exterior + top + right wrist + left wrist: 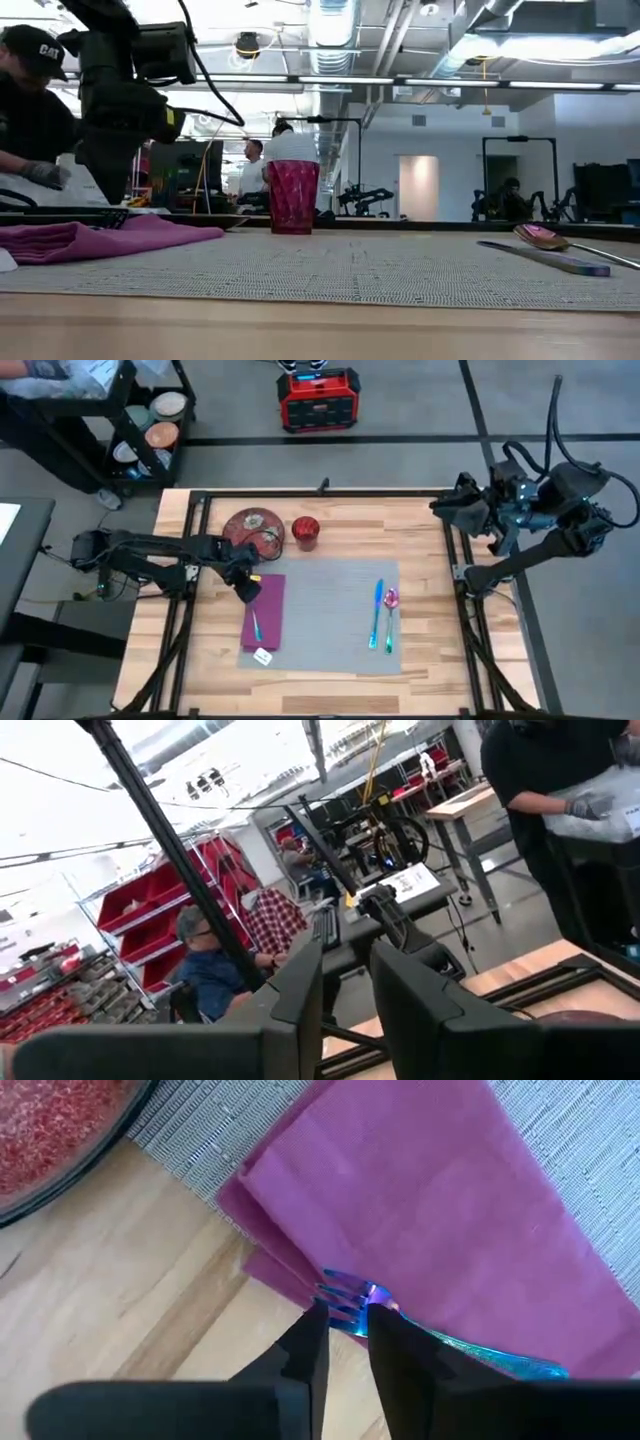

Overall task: Set table place
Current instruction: Put the blue fork on top of the purple napkin

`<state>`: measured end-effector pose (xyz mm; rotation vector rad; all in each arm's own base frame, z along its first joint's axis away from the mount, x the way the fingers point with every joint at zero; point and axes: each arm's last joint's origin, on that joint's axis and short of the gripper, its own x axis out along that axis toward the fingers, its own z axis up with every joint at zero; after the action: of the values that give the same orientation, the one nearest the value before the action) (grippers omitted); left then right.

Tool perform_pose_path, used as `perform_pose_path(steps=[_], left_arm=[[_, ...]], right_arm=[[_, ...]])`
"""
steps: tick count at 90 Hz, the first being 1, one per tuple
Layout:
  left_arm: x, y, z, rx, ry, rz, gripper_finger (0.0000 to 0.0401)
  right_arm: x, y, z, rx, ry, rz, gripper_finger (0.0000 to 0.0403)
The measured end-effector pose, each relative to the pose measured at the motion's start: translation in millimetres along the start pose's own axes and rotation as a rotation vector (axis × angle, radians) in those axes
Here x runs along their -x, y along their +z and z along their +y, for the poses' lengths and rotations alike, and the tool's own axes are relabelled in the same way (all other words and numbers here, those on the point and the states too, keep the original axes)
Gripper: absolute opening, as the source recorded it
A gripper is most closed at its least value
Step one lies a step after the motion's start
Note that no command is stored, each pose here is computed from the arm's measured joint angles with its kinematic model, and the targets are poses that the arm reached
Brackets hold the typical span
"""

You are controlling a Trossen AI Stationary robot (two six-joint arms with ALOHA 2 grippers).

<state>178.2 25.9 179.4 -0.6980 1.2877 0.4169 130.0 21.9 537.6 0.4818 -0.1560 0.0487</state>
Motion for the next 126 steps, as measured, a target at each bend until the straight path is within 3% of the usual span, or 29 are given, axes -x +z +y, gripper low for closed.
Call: perform_pose_path(steps=[33,79,87,98,103,126], left_arm=[[-22,7,-1,-0.014,0.045,0.071,0.0018],[-1,21,-18,-0.063,-0.03,0.088,0.0],[0,21,-16,-0.058,0.021,0.09,0.0],[2,18,-5,-0.004,0.24,0.044,0.0],[5,18,-1,0.038,0.285,0.018,0.0],[5,18,-3,-0.147,0.152,0.101,0.0025]], right_arm=[[0,5,4,0.001,0.065,-0.038,0.0076],[0,0,2,0.012,0.043,0.01,0.0076],[0,-1,1,0.015,0.04,0.027,0.0076],[0,-2,2,0.015,0.074,0.049,0.0076],[0,-2,2,0.015,0.081,0.052,0.0076],[0,-3,3,0.057,0.127,0.069,0.0076]])
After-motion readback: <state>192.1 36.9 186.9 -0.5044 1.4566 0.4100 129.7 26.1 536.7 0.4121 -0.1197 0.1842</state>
